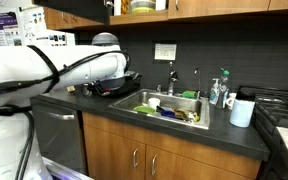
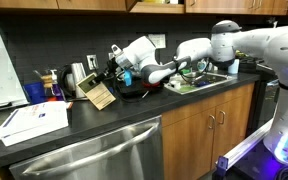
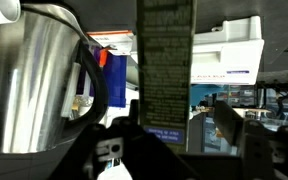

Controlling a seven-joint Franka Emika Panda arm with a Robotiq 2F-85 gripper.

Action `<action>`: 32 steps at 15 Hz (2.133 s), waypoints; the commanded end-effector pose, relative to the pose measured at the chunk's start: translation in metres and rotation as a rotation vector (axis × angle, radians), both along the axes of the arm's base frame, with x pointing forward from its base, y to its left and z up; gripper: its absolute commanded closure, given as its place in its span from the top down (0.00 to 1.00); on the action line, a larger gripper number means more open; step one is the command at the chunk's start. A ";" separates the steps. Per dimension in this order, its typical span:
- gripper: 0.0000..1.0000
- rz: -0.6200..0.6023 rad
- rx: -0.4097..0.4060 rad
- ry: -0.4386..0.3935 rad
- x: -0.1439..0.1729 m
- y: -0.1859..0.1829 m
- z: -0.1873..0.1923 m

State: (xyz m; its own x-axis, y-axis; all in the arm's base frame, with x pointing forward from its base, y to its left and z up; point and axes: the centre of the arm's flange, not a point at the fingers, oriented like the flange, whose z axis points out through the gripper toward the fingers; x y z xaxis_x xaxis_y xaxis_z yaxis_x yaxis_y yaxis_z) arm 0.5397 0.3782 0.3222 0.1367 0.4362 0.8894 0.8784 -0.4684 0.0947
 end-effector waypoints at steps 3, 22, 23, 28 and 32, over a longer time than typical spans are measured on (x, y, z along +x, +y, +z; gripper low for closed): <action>1.00 0.038 0.026 -0.015 0.006 0.014 0.007; 1.00 0.142 0.117 -0.248 0.002 0.000 0.093; 1.00 0.133 0.090 -0.252 0.007 -0.005 0.094; 1.00 0.053 -0.004 -0.286 0.033 -0.031 0.134; 1.00 0.002 -0.053 -0.319 0.039 -0.046 0.175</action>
